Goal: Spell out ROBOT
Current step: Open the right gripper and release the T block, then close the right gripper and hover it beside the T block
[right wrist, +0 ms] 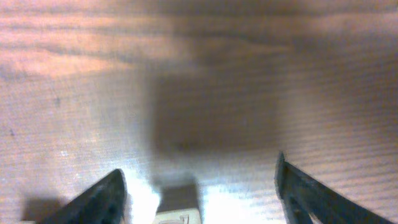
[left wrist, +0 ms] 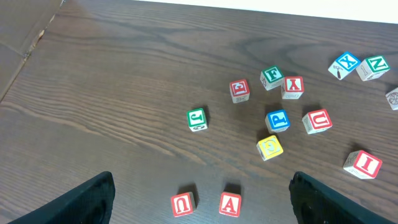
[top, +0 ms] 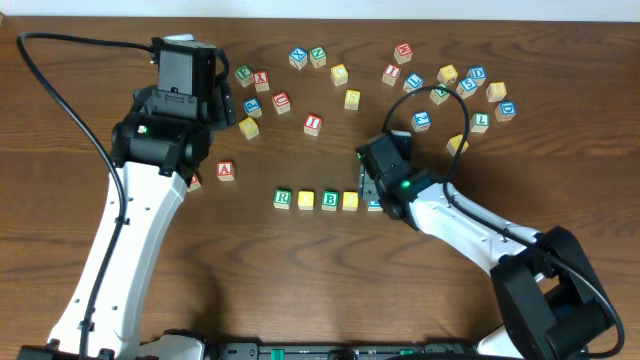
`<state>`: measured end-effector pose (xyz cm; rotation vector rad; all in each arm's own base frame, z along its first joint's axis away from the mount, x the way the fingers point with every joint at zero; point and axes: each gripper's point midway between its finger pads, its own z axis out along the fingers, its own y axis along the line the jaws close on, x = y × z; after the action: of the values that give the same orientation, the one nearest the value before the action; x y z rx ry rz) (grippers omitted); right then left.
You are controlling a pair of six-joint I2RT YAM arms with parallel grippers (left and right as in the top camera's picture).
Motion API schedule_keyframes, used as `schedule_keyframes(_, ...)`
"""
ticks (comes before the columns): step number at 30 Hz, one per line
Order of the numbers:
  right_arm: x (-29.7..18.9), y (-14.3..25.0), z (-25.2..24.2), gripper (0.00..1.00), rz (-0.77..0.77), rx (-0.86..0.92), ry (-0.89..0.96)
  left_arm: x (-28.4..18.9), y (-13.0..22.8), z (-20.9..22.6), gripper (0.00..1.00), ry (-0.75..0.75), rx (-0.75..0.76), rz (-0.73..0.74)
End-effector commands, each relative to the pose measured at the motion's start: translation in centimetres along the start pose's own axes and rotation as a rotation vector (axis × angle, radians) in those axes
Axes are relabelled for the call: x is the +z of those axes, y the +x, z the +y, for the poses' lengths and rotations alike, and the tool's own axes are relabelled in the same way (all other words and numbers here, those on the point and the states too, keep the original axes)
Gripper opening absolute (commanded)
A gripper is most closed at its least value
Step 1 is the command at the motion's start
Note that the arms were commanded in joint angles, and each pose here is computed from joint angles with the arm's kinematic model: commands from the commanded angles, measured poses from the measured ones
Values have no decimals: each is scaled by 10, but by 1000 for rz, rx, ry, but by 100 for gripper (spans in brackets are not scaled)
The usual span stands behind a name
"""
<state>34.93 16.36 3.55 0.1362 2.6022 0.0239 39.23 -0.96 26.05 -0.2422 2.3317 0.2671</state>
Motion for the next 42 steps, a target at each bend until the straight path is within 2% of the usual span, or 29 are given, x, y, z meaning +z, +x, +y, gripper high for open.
schedule_keyframes(1, -8, -27, 0, 61, -53, -30, 0, -1, -5, 3, 88, -13, 5, -10)
schedule_keyframes(4, -11, -39, -3, 51, -73, -34, 6, -1, -5, 4, 88, -13, 6, -9)
schedule_keyframes(8, -14, -45, -11, 31, -56, -33, 28, -1, -5, 4, 88, -13, 6, -9)
schedule_keyframes(16, -15, -16, -29, 1, 63, -53, 97, -1, -5, 4, 88, -13, 6, -8)
schedule_keyframes(27, -17, 1, -30, 1, 137, -7, 90, -1, -3, 4, 88, -15, 10, 0)
schedule_keyframes(42, -24, 15, 0, 1, 136, -22, 46, -1, -1, 5, 88, -17, 13, 9)
